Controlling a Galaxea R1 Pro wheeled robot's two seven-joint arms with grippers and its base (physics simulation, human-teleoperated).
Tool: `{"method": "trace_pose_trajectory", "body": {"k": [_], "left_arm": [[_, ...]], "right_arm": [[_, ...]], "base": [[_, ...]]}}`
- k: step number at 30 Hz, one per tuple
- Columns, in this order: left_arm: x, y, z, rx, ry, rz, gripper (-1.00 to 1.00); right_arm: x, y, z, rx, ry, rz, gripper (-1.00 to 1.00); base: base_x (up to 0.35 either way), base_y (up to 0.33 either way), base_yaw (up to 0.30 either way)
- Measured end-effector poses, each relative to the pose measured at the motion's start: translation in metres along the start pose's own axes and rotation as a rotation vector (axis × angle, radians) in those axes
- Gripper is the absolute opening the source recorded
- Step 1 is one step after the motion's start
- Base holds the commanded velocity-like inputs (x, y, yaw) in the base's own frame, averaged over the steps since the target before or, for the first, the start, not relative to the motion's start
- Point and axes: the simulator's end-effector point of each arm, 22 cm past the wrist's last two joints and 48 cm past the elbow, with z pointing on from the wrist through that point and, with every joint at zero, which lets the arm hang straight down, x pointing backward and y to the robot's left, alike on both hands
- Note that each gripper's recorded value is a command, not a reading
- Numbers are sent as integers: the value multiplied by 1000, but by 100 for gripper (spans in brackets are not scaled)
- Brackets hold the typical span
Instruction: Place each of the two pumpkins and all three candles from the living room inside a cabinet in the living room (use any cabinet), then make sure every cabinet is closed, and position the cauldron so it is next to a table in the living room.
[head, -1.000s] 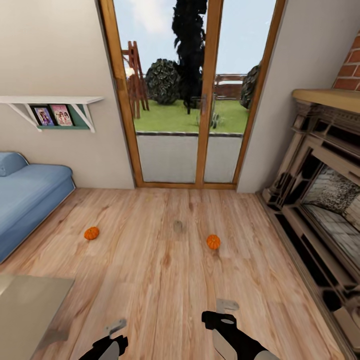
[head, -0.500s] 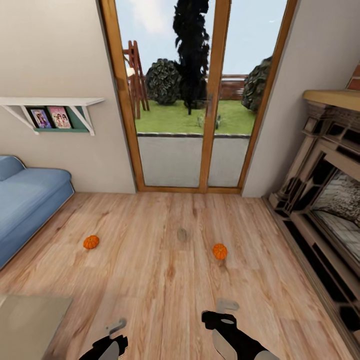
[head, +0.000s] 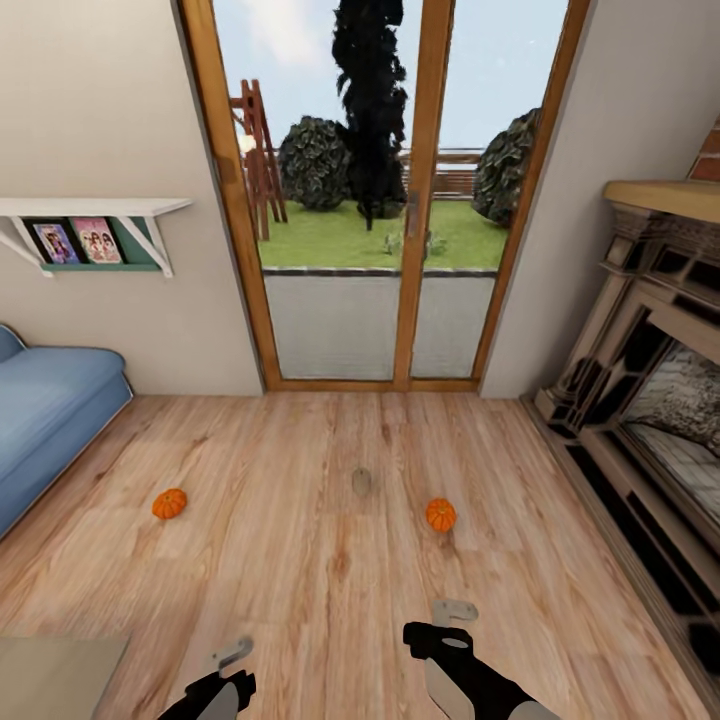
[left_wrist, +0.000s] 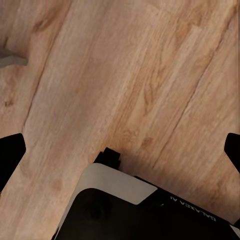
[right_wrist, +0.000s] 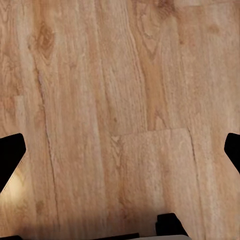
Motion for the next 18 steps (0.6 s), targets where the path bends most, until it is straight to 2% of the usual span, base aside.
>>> {"method": "trace_pose_trajectory", "body": {"k": [13, 18], "left_arm": [[0, 0, 0, 0, 0, 0, 100], [1, 1, 1, -1, 2, 1, 100]], "right_arm": [[0, 0, 0, 0, 0, -1, 100], [1, 0, 1, 0, 2, -1, 100]], "base": [[248, 138, -12], [307, 59, -30]]}}
